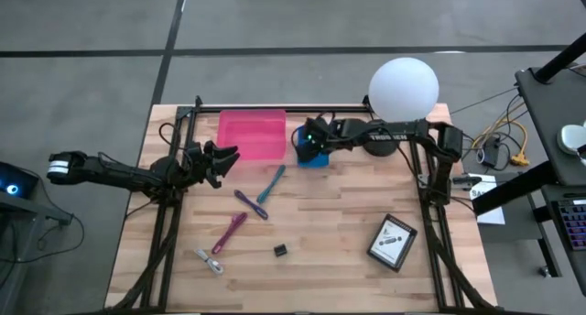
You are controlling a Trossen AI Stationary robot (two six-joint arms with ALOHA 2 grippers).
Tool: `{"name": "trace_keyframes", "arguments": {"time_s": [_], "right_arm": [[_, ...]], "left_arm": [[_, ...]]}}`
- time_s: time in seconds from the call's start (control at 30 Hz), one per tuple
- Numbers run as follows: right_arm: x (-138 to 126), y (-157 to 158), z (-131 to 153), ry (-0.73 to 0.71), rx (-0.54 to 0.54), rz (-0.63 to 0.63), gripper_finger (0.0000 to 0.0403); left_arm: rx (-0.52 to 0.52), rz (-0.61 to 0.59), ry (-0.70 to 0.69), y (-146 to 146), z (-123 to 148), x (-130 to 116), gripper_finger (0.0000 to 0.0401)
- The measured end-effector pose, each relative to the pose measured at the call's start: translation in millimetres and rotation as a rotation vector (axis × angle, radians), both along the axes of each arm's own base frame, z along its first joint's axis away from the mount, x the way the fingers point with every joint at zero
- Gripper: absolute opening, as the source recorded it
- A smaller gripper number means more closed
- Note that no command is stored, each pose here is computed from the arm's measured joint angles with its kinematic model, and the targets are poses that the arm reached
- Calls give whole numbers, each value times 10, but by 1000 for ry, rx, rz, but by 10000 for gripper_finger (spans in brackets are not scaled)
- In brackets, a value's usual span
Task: Pick and place items into bin
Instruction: Put the white charger adapter into the blue bin
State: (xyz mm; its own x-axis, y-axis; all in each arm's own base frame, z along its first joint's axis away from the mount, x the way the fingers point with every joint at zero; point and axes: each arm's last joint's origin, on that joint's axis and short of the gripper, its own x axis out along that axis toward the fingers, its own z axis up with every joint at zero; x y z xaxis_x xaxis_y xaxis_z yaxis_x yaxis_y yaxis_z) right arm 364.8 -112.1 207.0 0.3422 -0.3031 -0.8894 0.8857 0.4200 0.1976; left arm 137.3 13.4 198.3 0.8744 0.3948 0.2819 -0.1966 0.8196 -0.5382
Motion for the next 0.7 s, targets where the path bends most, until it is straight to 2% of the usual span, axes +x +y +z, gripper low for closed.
{"name": "trace_keyframes", "arguments": {"time_s": [0.17, 0.33, 0.5, 0.7], "right_arm": [[-6, -26, 0, -30, 62, -43, 184], [-12, -18, -2, -31, 81, -73, 184], [-21, -17, -7, -17, 77, -62, 187], [-25, -2, -14, 9, 60, -4, 215]], "left_arm": [[0, 0, 0, 0, 0, 0, 169], [0, 1, 0, 0, 0, 0, 169], [0, 0, 0, 0, 0, 0, 169], [0, 0, 0, 0, 0, 0, 169]]}}
